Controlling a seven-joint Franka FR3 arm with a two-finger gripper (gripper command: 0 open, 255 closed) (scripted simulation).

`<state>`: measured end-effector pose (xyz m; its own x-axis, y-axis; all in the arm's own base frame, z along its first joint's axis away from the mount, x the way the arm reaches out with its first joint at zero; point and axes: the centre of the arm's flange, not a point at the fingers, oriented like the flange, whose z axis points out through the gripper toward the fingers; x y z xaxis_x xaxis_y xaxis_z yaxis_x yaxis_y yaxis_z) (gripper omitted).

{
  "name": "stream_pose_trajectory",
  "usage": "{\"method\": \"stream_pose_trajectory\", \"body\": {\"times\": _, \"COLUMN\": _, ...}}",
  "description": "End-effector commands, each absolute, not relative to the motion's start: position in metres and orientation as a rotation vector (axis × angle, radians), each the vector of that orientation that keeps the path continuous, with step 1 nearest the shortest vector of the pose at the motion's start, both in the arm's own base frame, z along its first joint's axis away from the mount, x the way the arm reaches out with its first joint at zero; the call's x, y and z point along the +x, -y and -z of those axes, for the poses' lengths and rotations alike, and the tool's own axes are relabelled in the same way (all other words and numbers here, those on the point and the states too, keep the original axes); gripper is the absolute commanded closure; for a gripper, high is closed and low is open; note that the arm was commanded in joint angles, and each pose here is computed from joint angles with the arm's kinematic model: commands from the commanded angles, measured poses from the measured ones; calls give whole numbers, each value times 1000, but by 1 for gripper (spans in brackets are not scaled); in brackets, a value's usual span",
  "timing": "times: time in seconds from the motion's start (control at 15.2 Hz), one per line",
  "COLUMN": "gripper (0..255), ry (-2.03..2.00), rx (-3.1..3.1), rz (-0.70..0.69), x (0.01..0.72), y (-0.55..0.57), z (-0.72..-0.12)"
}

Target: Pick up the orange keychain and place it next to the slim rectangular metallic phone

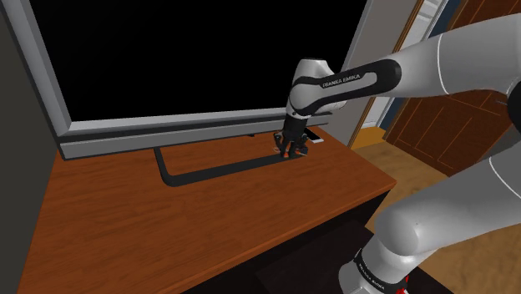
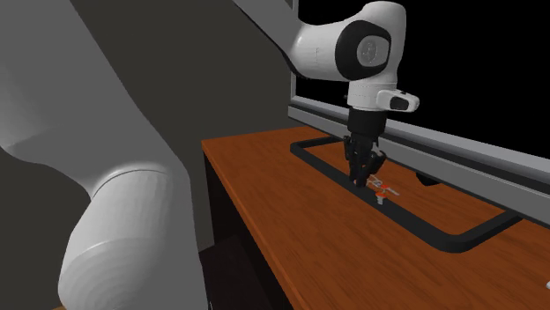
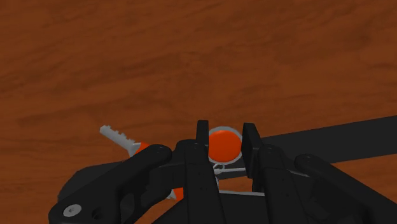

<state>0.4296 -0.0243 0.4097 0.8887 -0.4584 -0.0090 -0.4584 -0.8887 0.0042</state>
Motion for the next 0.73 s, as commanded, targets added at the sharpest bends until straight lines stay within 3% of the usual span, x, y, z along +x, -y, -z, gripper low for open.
{"method": "stream_pose_trajectory", "body": {"times": 0.0, "gripper": 255, "ry": 738, "rx": 3052, "rz": 16, "x": 426, "y": 48, "z": -413}}
{"method": "stream_pose_trajectory", "body": {"times": 0.66, "gripper": 255, "ry": 738, "rx": 3052, "rz": 16, "x": 414, "y": 179, "z": -414}}
